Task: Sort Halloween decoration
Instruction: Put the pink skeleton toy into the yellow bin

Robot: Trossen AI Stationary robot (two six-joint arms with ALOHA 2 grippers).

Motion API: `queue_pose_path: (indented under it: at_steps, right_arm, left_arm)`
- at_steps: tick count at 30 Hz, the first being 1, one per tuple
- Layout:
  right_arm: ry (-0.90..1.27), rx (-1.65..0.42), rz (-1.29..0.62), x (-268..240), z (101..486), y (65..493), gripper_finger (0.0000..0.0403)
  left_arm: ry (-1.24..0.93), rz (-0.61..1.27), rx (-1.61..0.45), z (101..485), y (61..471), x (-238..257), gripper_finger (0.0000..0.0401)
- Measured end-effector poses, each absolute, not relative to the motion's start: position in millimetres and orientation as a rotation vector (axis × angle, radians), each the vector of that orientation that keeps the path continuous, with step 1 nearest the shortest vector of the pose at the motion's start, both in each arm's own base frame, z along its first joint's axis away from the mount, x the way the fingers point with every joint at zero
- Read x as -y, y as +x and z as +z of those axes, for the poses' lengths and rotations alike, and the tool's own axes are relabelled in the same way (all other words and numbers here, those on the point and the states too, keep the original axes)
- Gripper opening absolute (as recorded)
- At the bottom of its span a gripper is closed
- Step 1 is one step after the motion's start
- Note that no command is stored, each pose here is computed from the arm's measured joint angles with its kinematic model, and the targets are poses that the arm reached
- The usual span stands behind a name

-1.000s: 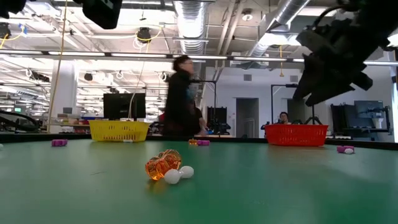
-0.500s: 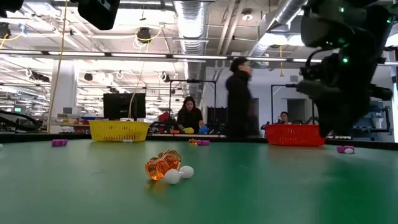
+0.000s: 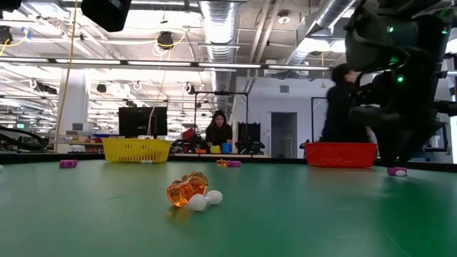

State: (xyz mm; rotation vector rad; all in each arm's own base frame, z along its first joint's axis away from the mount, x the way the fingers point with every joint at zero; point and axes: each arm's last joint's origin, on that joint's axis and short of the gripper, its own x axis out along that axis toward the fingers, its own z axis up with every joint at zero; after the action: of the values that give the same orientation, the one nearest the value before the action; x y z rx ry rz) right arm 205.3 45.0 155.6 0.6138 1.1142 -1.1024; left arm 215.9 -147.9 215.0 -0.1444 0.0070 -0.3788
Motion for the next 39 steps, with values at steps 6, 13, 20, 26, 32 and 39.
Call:
queue_pose_path:
  at_steps: [6, 13, 20, 26, 32, 39]
  right_arm:
    - [0.595, -1.185, -1.104, -39.6, 143.2, 212.2, 0.0221]
    - [0.581, -1.217, -1.096, -33.2, 135.0, 218.6, 0.0186]
    - [0.561, -1.197, -1.069, -34.6, 141.1, 215.7, 0.0076]
    - [0.556, -1.137, -1.033, -36.2, 150.4, 214.4, 0.0019]
    - [0.541, -1.094, -0.999, -42.1, 157.6, 212.0, 0.0033]
    - [0.562, -1.045, -0.937, -47.2, 164.3, 213.5, 0.0036]
  left_arm:
    - [-0.148, -0.379, -0.007, 215.2, 216.0, 147.9, 0.0079]
    - [-0.150, -0.380, -0.006, 215.2, 215.9, 148.0, 0.0079]
    - [-0.143, -0.380, -0.005, 215.3, 215.9, 148.1, 0.0079]
    - [-0.141, -0.378, -0.004, 215.3, 216.0, 148.0, 0.0079]
    - [-0.141, -0.355, -0.003, 215.3, 216.2, 147.3, 0.0079]
    - [-0.141, -0.354, -0.003, 215.3, 216.2, 147.3, 0.0079]
